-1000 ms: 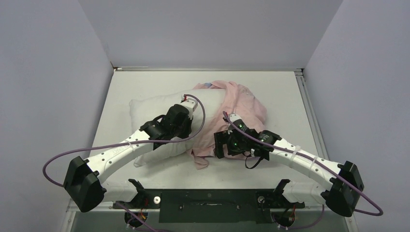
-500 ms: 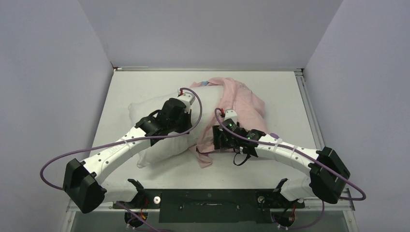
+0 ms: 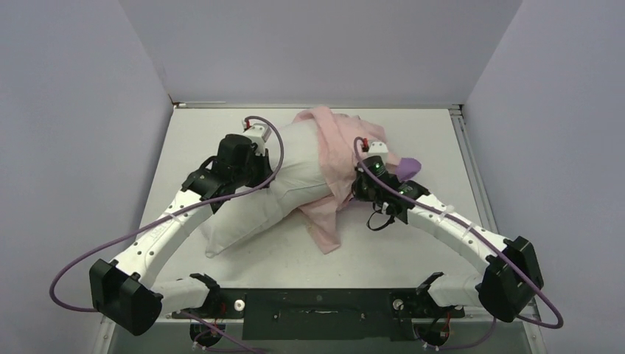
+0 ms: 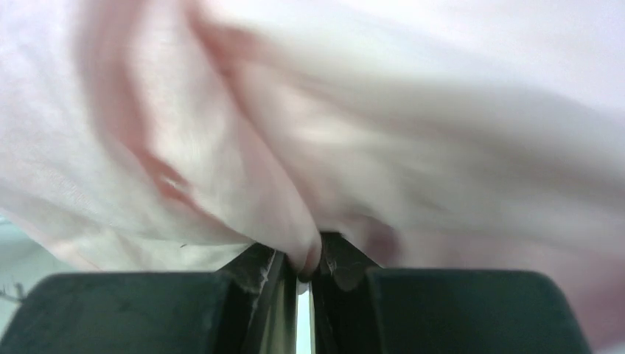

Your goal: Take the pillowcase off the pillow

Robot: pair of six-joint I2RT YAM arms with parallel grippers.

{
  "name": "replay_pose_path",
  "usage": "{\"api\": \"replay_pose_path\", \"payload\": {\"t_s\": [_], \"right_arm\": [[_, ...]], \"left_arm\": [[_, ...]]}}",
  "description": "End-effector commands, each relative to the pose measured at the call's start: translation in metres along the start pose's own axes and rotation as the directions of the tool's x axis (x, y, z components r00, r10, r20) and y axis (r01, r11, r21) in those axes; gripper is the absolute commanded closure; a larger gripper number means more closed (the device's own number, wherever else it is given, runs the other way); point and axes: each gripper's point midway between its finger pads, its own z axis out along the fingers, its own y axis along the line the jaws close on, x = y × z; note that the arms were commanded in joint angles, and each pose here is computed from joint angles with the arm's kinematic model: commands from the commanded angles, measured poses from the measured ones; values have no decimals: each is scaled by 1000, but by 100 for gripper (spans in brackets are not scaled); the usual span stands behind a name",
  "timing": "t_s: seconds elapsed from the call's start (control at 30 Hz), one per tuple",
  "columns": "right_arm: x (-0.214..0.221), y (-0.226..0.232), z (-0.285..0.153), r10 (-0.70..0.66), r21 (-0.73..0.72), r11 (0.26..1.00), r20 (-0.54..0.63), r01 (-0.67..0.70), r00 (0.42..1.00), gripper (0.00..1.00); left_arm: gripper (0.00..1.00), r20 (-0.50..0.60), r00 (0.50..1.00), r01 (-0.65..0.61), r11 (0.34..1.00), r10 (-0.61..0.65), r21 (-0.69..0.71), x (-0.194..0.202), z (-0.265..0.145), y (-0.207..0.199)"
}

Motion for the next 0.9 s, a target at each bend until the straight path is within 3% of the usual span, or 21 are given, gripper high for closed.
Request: {"api": "replay_pose_path", "payload": {"t_s": [0.0,0.23,0.33,0.43,0.57,0.77,0.83,0.87], "right_arm": [[-70,-85,-38,18,250,967,152,-56,988,95],[-135,-145,-69,165,256,936,292,-243,942,95],[-140,-169,-68,230,269,910,304,-315,924,95],[-122,-187,-51,322,253,888,256,-384,912,95],[-71,-181,-23,364,218,899,110,-380,925,95],[-25,-158,-18,341,106,934,10,-340,940,91],[-18,-153,-20,320,76,945,-6,-319,947,88],[-15,-151,-21,314,66,948,-15,-313,949,86]], "left_arm": [[100,153,988,-8,989,30,-147,-47,-41,43],[100,163,983,-43,968,85,-245,-54,-62,64],[100,161,982,-54,962,99,-267,-52,-67,68],[100,132,988,-47,969,81,-243,-38,-62,67],[100,64,998,1,987,9,-161,6,-49,58],[100,-6,992,123,987,-123,103,61,-42,17],[86,19,990,133,971,-139,198,56,-46,0],[73,37,988,135,963,-148,233,50,-49,-6]]}}
